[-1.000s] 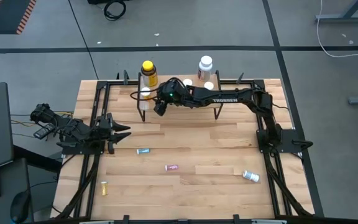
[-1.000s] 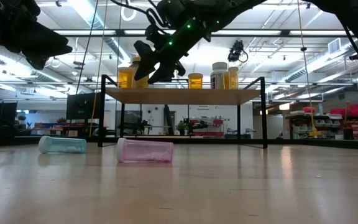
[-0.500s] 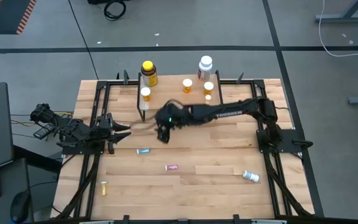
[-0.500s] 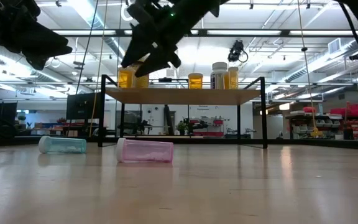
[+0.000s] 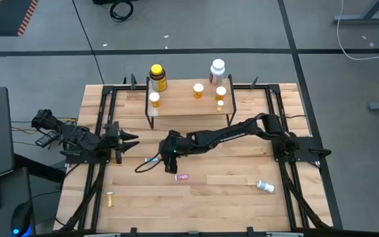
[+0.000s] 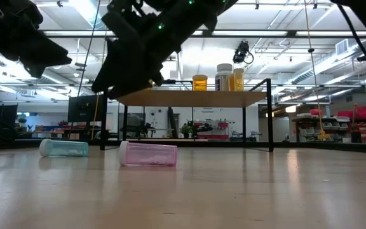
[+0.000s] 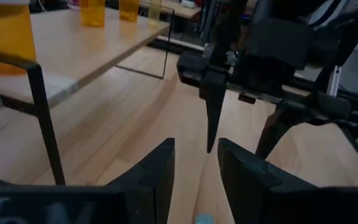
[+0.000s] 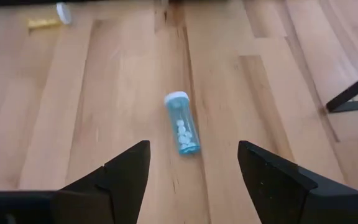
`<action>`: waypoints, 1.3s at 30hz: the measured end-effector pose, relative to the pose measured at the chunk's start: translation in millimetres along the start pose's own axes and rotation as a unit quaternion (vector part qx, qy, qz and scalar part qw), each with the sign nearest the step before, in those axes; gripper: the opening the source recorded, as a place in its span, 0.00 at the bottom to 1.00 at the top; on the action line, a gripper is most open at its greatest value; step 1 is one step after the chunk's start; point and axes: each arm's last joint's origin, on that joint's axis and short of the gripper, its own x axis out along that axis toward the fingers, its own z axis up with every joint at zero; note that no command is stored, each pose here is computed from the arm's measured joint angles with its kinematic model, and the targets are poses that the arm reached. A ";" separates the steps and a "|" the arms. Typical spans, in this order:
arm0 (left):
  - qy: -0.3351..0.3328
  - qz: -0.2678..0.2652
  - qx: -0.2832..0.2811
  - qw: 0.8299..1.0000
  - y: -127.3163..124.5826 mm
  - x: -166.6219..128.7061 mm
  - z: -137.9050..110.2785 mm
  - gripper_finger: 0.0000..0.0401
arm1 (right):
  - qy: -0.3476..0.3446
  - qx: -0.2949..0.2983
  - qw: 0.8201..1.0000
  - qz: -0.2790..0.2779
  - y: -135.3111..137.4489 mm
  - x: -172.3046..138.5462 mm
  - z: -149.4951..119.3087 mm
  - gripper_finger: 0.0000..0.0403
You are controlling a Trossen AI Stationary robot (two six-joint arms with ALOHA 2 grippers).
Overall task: Pick and place medicine bottles onto shelf by color
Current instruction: Put the blue pill bottle on the shelf
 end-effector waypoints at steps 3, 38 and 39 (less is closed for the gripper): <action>0.007 0.003 -0.005 1.000 -0.5 1.2 -1.3 0.32 | 0.008 -0.013 1.000 0.001 3.4 6.8 0.1 0.62; 0.057 -0.013 -0.024 0.998 -3.9 6.0 -8.9 0.32 | -0.027 -0.072 0.996 0.050 0.4 81.4 0.3 0.62; 0.058 -0.013 -0.024 0.998 -3.9 6.0 -9.0 0.32 | -0.026 -0.073 0.996 0.050 0.4 81.6 -0.2 0.62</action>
